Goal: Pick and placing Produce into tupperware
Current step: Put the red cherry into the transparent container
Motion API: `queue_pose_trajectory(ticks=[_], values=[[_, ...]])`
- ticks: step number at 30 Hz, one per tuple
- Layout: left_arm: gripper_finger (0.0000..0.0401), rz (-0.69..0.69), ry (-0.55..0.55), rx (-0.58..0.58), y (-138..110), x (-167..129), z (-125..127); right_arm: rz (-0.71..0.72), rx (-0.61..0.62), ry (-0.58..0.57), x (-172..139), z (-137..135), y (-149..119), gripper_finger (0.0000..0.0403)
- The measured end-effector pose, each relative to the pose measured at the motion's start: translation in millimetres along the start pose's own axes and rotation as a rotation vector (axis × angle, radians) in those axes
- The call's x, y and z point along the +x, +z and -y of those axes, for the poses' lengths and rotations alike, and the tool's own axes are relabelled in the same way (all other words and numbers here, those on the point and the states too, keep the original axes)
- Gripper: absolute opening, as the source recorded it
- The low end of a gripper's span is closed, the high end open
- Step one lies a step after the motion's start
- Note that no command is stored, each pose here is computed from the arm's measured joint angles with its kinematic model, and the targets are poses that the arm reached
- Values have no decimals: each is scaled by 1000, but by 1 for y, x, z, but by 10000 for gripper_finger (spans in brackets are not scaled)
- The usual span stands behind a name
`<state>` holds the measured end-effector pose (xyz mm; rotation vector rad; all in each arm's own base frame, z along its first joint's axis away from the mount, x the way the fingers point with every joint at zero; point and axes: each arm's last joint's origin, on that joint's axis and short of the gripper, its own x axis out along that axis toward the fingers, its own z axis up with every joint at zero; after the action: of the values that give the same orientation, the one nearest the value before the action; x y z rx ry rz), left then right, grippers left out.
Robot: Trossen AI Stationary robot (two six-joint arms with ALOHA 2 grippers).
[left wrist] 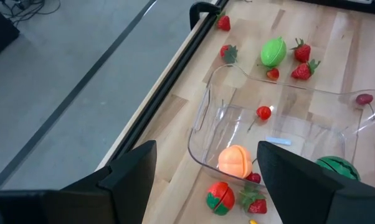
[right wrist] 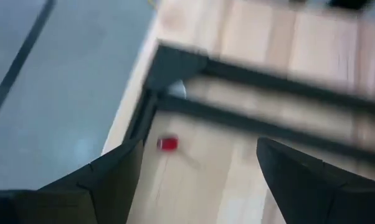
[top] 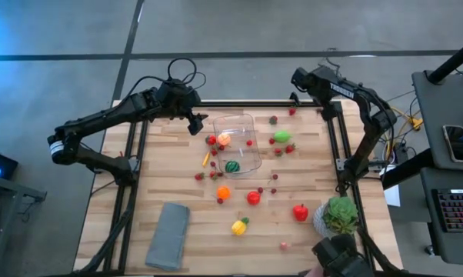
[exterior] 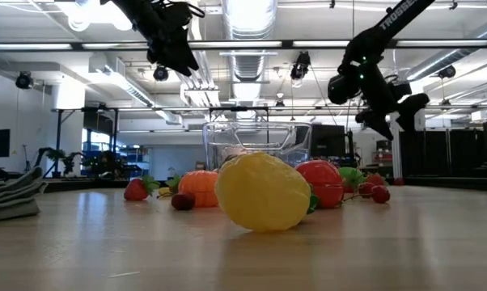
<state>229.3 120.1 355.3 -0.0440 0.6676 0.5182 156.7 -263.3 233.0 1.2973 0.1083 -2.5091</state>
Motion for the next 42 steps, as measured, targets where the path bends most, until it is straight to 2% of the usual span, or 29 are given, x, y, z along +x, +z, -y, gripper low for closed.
queue_pose_trajectory(ticks=[2, 5, 8, 12, 14, 16, 20, 25, 33, 42], values=[[263, 0, 0, 0, 0, 0, 0, 18, -13, -30, 9, 4, -2, 306], [263, 0, 0, 1, 0, 0, 0, -89, 2, -139, 25, 14, -7, 300], [263, 0, 0, 1, 0, 0, 0, -205, 124, -270, 39, 26, -14, 297], [263, 0, 0, 0, 0, -1, 0, -220, 246, -333, 47, 34, -20, 299], [263, -6, -1, 1, -1, -2, 0, -216, 293, -331, 48, 34, -21, 299], [263, -14, -1, 2, -2, -2, 0, -217, 267, -324, 48, 34, -21, 297], [263, -14, -1, 2, -2, -1, 0, -203, 222, -231, 54, 28, -21, 288], [263, -14, -2, 3, -2, -1, 0, -317, 154, -71, 75, 8, -15, 279], [263, -48, -5, 5, -5, -1, 0, -326, 376, -202, 83, 10, 5, 269], [263, -59, -5, 5, -6, -1, 0, -257, 438, -208, 84, 6, -5, 274]])
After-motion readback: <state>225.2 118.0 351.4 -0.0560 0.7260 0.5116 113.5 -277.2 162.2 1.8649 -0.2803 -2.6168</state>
